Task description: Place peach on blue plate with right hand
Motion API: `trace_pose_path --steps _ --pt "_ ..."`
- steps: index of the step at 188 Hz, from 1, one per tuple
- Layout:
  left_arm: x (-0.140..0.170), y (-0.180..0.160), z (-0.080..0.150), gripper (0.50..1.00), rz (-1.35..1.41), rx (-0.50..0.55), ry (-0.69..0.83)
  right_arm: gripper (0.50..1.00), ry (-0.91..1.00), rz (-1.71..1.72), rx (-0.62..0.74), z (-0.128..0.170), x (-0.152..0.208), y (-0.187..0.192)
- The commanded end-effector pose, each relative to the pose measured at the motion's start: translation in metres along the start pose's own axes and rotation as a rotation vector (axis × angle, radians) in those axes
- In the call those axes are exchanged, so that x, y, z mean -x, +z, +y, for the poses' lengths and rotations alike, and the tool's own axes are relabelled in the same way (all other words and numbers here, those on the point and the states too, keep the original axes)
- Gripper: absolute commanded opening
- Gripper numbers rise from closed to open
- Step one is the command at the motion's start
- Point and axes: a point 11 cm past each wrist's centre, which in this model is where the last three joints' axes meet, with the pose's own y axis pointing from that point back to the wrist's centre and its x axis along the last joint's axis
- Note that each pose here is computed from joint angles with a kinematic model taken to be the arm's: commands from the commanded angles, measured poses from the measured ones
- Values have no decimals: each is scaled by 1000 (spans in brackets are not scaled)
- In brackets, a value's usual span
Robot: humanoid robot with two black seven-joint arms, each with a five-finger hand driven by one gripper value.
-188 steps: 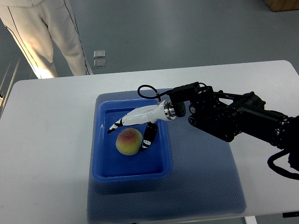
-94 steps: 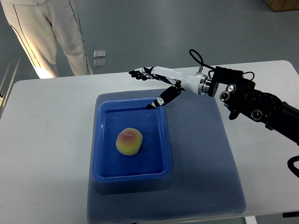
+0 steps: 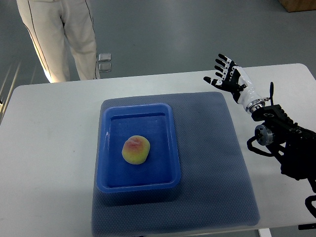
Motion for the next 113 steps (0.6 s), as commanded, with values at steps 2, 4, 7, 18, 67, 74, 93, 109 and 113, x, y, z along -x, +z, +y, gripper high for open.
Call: trace_pose_path --steps 2,4,7,18,67,74,93,109,113 --pt "5 -47 1 1000 7 -84 -15 928 73 -100 19 8 -8 14" --pt "6 -52 1 1000 10 -93 -16 928 79 -109 20 9 -9 15" --pt "8 -64 2 1000 17 -112 -20 928 91 -128 20 9 -10 15" --pt "3 -67 2 1000 20 -117 -6 928 119 -175 23 12 -14 19" --pt "2 -42 1 1000 13 -76 -2 928 166 -234 28 17 -20 25" --pt "3 -41 1 1000 13 -74 -5 928 167 -234 26 16 -20 24" --pt "3 -41 1 1000 12 -74 -3 928 160 -241 24 14 -15 24" --pt "1 -41 0 1000 12 -74 1 930 155 -243 19 12 -12 21" --pt "1 -41 0 1000 13 -74 0 928 155 -244 19 12 -12 21"
